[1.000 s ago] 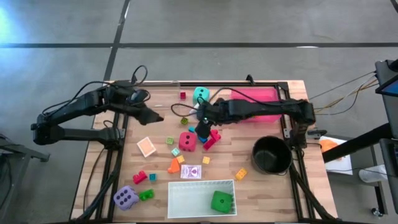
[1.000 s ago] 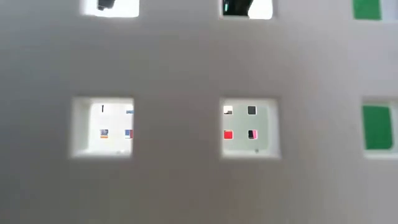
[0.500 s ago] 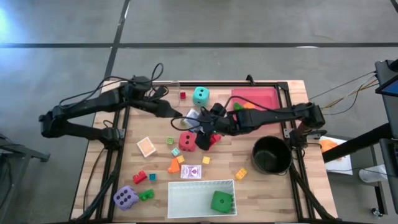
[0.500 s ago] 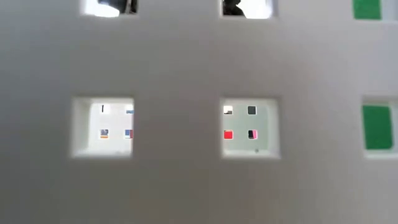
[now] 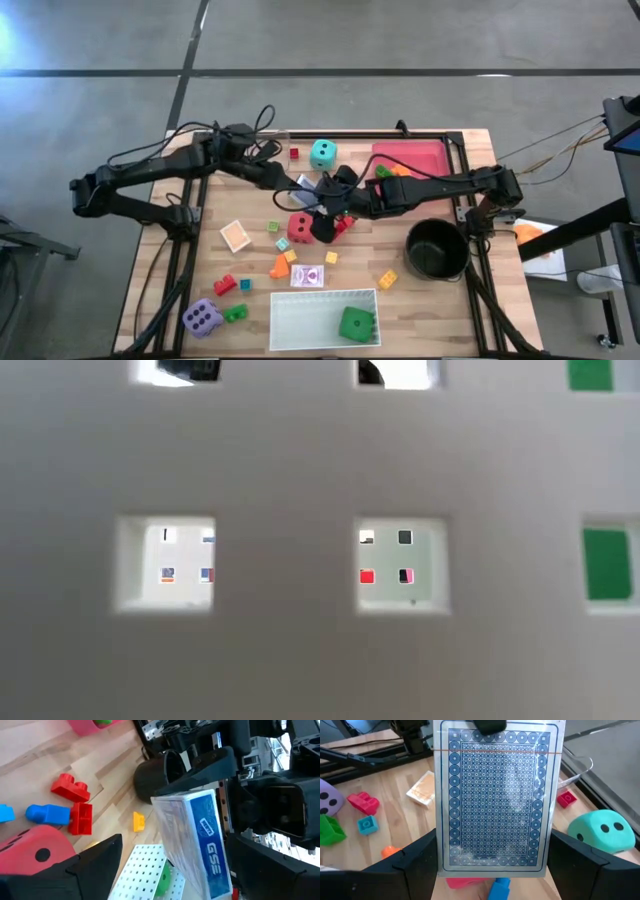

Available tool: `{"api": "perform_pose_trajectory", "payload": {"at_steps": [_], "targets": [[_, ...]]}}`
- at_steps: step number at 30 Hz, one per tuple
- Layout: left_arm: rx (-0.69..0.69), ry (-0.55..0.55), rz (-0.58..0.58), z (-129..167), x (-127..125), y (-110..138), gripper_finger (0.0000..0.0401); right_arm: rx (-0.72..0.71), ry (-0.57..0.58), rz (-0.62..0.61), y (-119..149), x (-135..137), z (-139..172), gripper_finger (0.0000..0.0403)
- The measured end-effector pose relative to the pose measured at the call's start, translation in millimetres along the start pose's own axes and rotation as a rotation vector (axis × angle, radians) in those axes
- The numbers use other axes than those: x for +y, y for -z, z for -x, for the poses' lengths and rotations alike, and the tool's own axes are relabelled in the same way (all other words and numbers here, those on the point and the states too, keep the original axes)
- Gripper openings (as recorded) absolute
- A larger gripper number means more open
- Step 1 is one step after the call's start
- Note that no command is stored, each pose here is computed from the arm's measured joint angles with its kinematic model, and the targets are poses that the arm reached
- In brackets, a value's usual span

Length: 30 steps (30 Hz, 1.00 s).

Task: Pick & Place Toys
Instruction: Put the blue deck of cards into the transparent bin

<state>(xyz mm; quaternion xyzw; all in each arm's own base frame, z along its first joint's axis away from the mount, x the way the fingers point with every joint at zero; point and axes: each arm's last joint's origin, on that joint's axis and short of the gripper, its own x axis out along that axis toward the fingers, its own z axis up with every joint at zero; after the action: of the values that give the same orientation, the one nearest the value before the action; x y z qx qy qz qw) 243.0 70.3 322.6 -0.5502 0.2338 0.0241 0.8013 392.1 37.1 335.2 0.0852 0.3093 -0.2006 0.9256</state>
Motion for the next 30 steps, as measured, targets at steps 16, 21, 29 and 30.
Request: {"api": "perform_pose_trajectory", "payload": {"at_steps": [16,21,29,30], "targets": [[0.023,0.009,0.014,0.2,0.0,0.9,0.0164,-0.001,0.001,0.007,1.7,1.2,-15.0,0.0295],[0.046,0.001,0.04,0.2,1.5,2.5,0.011,-0.002,0.005,0.018,1.5,0.8,-15.7,0.0295],[0.049,-0.006,0.055,0.3,2.3,2.7,0.0066,-0.004,0.013,0.029,1.6,0.6,-15.5,0.0295],[0.049,-0.005,0.055,0.3,2.3,2.7,0.0066,-0.003,0.013,0.029,1.6,0.6,-15.5,0.0295]]}}
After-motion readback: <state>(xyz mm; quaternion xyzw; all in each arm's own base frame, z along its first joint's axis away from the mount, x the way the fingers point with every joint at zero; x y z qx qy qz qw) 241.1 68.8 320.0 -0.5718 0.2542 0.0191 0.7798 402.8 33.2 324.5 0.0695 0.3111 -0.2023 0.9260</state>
